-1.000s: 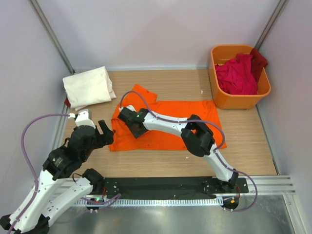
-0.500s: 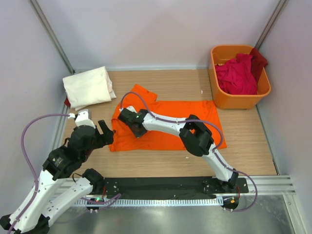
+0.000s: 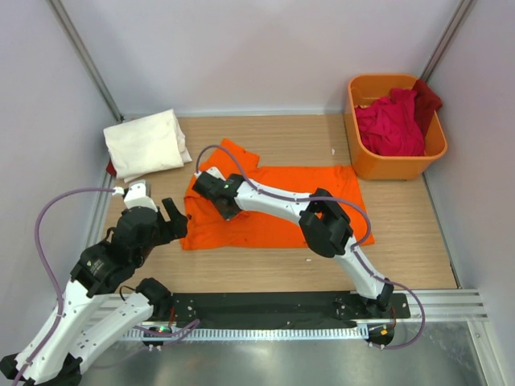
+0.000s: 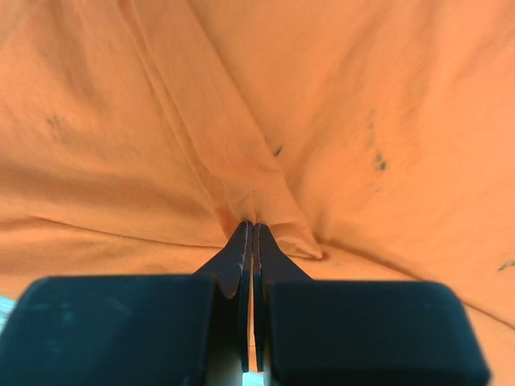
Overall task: Fold and stack the t-shirts
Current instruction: Fold the tshirt
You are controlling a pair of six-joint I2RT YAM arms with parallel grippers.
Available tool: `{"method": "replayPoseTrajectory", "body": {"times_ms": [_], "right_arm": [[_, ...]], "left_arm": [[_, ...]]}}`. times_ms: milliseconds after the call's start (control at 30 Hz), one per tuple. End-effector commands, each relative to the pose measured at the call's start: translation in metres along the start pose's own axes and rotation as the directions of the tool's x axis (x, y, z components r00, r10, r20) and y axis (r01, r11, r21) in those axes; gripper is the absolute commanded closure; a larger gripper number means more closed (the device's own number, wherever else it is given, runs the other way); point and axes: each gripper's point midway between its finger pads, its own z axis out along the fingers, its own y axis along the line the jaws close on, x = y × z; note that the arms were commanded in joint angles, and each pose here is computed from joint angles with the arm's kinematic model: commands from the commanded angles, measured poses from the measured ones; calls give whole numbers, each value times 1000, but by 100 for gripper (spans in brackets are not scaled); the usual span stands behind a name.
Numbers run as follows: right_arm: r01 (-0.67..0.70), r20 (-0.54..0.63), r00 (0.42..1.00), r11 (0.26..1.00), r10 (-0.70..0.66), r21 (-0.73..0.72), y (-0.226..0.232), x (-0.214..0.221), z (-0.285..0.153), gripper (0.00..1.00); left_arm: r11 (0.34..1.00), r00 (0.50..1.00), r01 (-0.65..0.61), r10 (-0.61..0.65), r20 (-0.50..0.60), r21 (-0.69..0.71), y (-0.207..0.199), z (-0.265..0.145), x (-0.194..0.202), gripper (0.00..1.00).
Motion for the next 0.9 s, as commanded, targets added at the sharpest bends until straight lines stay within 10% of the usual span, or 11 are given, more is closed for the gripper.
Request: {"method": "replayPoseTrajectory", "body": {"times_ms": [0, 367, 467, 600, 867], "right_arm": [[-6, 57, 998, 1000, 4, 28, -17, -26, -14, 98], [-114, 5, 993, 992, 114, 45, -68, -24, 23, 94], [-152, -2, 988, 987, 153, 44, -86, -27, 29, 80], [-180, 7, 984, 983, 180, 28, -99, -33, 30, 31], [-204, 73, 977, 978, 201, 42, -116, -51, 1, 25]], "left_arm": [[1000, 1000, 13, -12, 29, -17, 2, 1, -7, 21], [1000, 1000, 9, -8, 23, -27, 2, 3, -6, 21], [999, 1000, 7, -7, 20, -33, 3, 4, -6, 21], [999, 1000, 7, -6, 17, -41, 4, 5, -5, 21], [998, 1000, -6, 6, -2, -57, 4, 9, -2, 21]]}}
